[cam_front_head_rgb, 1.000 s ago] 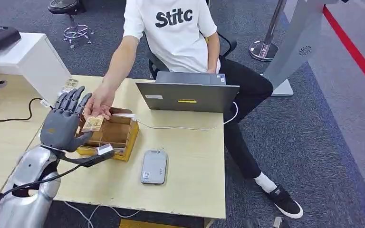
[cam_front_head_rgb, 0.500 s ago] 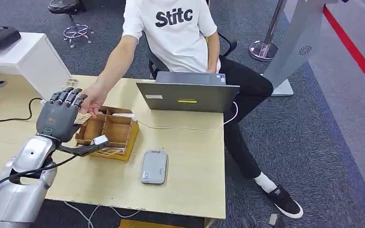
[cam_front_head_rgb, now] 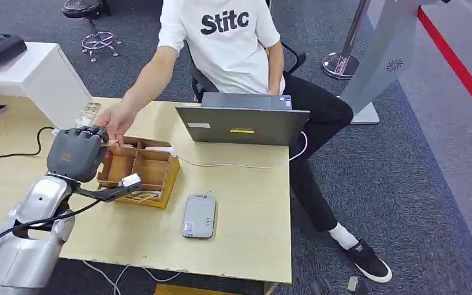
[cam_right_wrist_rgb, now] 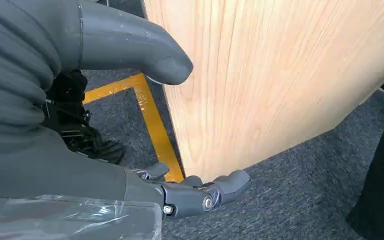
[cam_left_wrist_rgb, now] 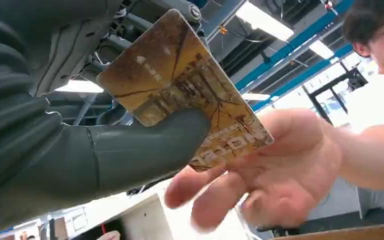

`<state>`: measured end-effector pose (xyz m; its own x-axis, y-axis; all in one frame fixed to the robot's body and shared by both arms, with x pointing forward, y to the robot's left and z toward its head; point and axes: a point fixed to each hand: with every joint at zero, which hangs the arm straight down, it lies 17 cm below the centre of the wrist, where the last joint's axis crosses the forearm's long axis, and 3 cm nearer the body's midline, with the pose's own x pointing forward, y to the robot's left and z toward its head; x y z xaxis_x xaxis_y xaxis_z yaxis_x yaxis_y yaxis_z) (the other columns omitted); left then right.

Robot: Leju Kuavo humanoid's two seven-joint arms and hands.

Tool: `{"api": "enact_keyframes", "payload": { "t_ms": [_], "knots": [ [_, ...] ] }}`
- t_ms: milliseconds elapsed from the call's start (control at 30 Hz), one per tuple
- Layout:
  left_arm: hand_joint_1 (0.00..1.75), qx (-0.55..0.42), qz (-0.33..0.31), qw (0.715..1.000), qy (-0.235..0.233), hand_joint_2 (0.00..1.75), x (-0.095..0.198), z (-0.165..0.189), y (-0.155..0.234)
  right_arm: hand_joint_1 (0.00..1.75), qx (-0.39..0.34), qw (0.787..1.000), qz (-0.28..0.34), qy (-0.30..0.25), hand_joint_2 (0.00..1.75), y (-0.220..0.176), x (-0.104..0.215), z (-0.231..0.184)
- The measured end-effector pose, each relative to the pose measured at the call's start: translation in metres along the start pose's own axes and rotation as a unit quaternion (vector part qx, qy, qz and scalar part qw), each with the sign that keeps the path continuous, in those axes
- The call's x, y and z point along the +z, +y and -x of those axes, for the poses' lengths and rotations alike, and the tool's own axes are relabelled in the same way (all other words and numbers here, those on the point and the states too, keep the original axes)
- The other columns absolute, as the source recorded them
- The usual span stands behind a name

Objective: Pass the card to the sensor for recognition and then transmit it.

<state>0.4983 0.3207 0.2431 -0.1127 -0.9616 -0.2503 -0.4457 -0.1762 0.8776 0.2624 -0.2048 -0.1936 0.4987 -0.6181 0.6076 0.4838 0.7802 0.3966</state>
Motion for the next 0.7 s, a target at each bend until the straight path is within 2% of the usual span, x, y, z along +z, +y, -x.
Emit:
{"api": "enact_keyframes", "payload": {
  "t_ms": [200, 367, 533, 700],
  "knots": [
    [1.75, 0.053, -0.005, 0.998, -0.023, 1.75, 0.004, -0.034, 0.003, 0.00, -0.003, 1.000, 0.004, 0.005, 1.75, 0.001, 0.001, 0.003],
    [1.75, 0.029, -0.001, 0.996, -0.079, 1.75, 0.019, -0.090, 0.003, 0.00, -0.005, 1.000, 0.003, 0.006, 1.75, 0.004, 0.001, 0.005],
    [1.75, 0.057, 0.009, 0.991, -0.122, 1.75, 0.034, -0.144, 0.001, 0.00, -0.003, 1.000, 0.001, 0.006, 1.75, 0.005, 0.002, 0.006],
    [1.75, 0.072, 0.023, 0.986, -0.150, 1.75, 0.043, -0.179, -0.003, 0.00, 0.001, 1.000, -0.002, 0.008, 1.75, 0.006, 0.002, 0.007]
  ]
}}
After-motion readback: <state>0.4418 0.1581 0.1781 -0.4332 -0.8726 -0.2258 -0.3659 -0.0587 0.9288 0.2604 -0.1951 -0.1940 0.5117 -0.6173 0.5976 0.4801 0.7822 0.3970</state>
